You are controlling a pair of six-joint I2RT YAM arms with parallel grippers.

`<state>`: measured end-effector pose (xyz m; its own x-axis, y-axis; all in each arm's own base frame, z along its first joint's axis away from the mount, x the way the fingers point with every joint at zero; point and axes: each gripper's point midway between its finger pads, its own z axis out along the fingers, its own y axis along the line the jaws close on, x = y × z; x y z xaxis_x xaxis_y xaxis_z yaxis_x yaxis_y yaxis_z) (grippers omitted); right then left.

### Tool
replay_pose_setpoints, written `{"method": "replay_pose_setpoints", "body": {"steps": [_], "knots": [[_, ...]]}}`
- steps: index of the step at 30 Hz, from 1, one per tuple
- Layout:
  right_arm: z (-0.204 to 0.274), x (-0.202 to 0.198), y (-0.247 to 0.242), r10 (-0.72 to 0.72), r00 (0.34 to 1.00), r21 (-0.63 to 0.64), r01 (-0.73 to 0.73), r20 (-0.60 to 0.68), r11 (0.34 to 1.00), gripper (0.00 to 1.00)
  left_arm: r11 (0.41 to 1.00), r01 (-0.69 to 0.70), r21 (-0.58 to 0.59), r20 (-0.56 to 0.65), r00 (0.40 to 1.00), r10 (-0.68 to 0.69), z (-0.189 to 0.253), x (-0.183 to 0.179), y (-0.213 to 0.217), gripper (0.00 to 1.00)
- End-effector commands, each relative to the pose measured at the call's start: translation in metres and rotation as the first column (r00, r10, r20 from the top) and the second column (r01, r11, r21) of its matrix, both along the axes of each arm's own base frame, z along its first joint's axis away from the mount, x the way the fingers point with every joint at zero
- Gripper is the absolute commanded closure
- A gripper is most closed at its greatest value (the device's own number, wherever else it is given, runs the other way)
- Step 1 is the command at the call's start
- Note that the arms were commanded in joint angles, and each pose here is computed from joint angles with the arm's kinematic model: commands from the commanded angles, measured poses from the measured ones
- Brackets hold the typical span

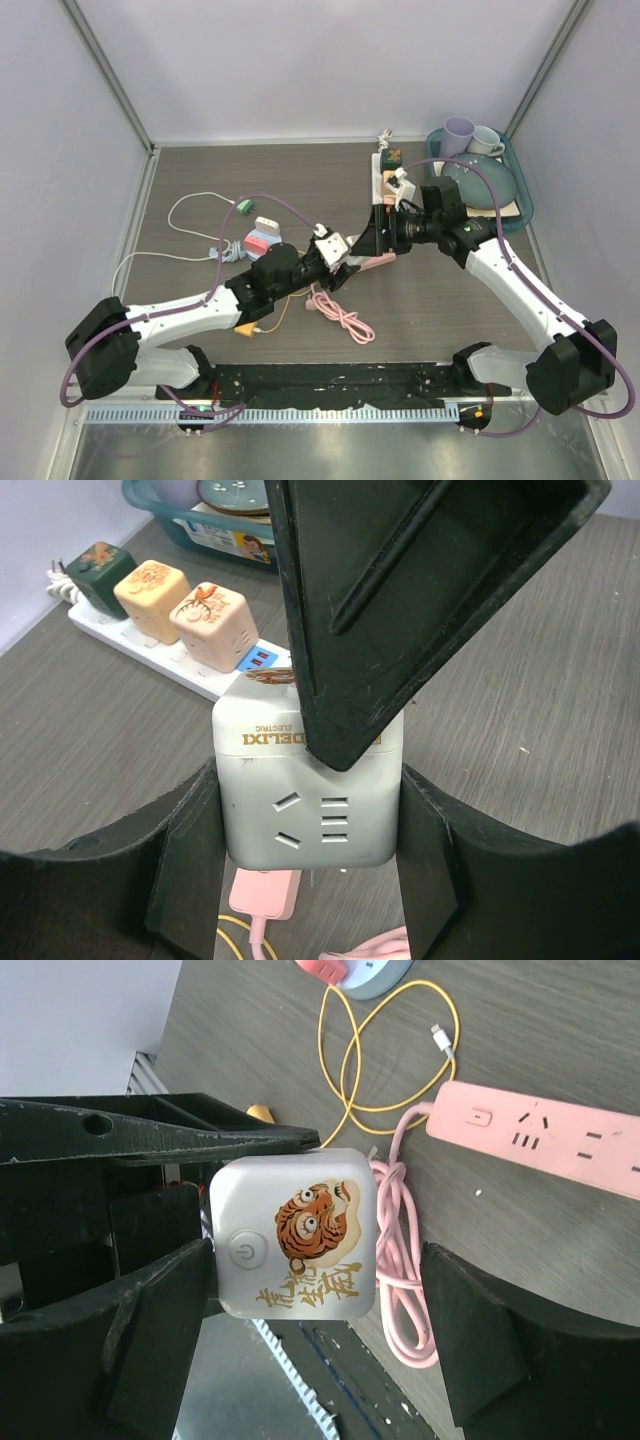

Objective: Insert the plug
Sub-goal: Pick up the plug from the center of the board.

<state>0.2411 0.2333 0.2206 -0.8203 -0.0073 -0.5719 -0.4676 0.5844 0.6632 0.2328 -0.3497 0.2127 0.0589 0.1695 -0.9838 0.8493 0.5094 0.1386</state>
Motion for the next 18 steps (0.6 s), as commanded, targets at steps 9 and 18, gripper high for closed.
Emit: {"method": "replay_pose_setpoints", "body": {"steps": [9, 18], "knots": [[0.008, -0.011, 0.009, 0.120, 0.993, 0.035, -0.120, -0.013, 0.992, 0.20, 0.994, 0.103, -0.031, 0.083, 0.992, -0.100, 0.036, -0.005, -0.016, 0.99], [0.011, -0.005, 0.008, 0.111, 0.994, 0.022, -0.111, 0.018, 0.994, 0.66, 0.996, 0.091, -0.012, 0.053, 0.995, -0.090, 0.026, -0.004, -0.017, 0.75]]}}
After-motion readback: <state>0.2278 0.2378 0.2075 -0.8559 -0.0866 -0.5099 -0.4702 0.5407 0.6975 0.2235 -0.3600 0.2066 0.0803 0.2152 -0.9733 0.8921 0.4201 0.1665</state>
